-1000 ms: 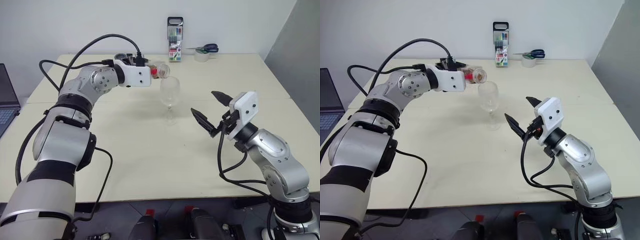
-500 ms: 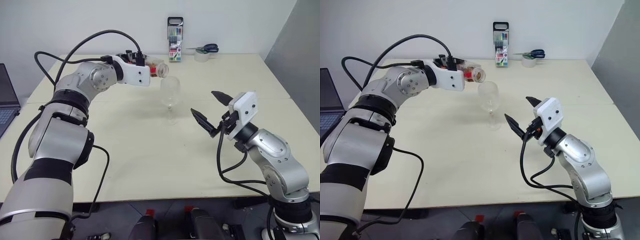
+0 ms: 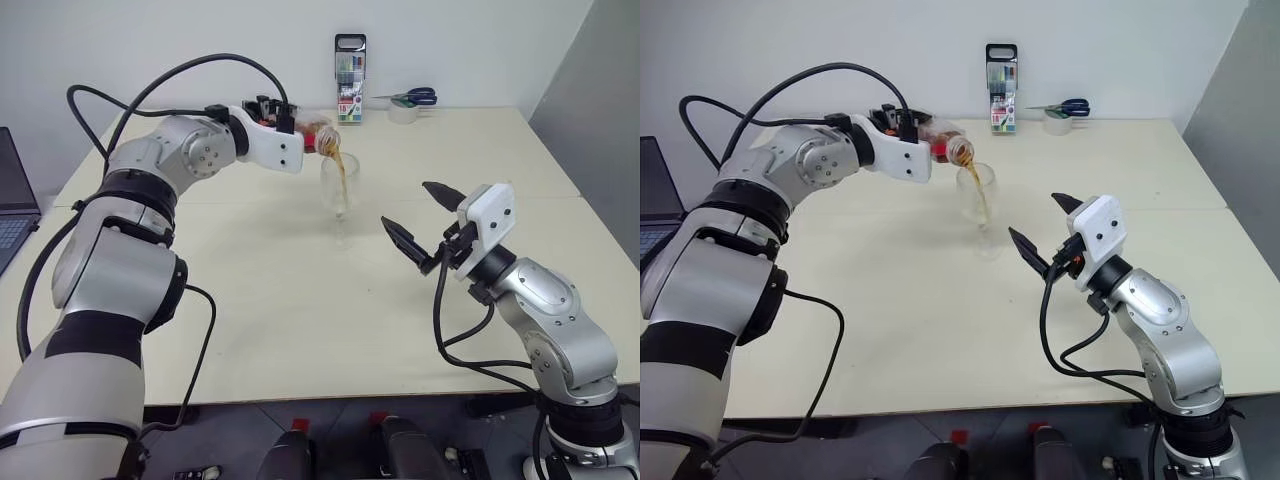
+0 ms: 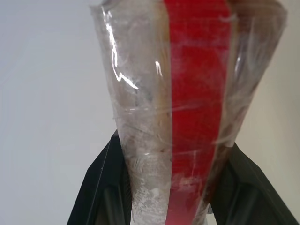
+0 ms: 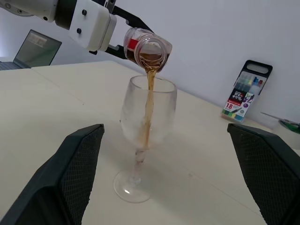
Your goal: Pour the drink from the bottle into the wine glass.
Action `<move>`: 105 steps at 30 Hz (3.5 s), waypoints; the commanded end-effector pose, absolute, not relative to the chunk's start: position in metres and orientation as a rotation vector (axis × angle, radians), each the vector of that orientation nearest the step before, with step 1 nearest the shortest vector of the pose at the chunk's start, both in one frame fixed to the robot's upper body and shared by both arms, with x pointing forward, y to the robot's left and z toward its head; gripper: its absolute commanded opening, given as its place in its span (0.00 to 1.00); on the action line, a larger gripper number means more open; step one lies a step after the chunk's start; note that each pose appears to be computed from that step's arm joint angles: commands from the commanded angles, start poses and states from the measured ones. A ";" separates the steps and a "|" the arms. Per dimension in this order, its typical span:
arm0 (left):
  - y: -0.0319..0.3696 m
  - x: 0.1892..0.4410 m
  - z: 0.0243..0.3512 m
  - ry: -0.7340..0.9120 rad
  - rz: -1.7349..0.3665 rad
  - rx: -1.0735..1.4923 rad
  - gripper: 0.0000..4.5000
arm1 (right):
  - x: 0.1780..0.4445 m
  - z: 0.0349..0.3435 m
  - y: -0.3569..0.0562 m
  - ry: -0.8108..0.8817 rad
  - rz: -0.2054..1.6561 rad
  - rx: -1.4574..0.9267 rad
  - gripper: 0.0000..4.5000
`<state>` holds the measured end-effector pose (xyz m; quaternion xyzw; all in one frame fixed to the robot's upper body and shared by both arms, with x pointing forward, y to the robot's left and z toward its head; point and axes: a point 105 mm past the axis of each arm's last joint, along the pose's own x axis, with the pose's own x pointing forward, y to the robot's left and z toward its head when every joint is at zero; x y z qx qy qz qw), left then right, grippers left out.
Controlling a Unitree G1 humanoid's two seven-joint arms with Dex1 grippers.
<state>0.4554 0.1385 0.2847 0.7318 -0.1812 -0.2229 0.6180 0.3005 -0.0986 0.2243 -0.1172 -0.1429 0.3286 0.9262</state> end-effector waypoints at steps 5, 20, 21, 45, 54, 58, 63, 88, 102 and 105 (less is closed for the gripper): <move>0.139 0.452 0.319 -0.497 -0.425 1.722 0.37 | 0.294 0.238 -0.099 -0.360 0.674 -0.254 1.00; 0.138 0.454 0.325 -0.495 -0.400 1.762 0.37 | 0.294 0.235 -0.100 -0.349 0.671 -0.245 1.00; 0.138 0.454 0.325 -0.496 -0.399 1.764 0.37 | 0.294 0.235 -0.100 -0.349 0.671 -0.244 1.00; 0.137 0.455 0.330 -0.502 -0.374 1.830 0.37 | 0.297 0.237 -0.102 -0.352 0.648 -0.207 1.00; 0.136 0.455 0.332 -0.503 -0.362 1.831 0.37 | 0.298 0.239 -0.104 -0.356 0.639 -0.209 1.00; 0.135 0.456 0.331 -0.495 -0.371 1.783 0.37 | 0.298 0.238 -0.105 -0.354 0.633 -0.210 1.00; 0.132 0.456 0.328 -0.482 -0.401 1.676 0.37 | 0.297 0.237 -0.105 -0.351 0.630 -0.210 1.00; 0.220 0.454 0.289 -0.369 -0.150 0.262 0.37 | 0.283 0.230 -0.097 -0.297 0.845 -0.255 1.00; 0.222 0.416 0.186 -0.217 -0.177 0.005 0.37 | 0.257 0.217 -0.099 -0.251 1.059 -0.278 1.00; 0.227 0.417 0.171 -0.180 -0.147 -0.007 0.37 | 0.259 0.216 -0.099 -0.254 1.038 -0.274 1.00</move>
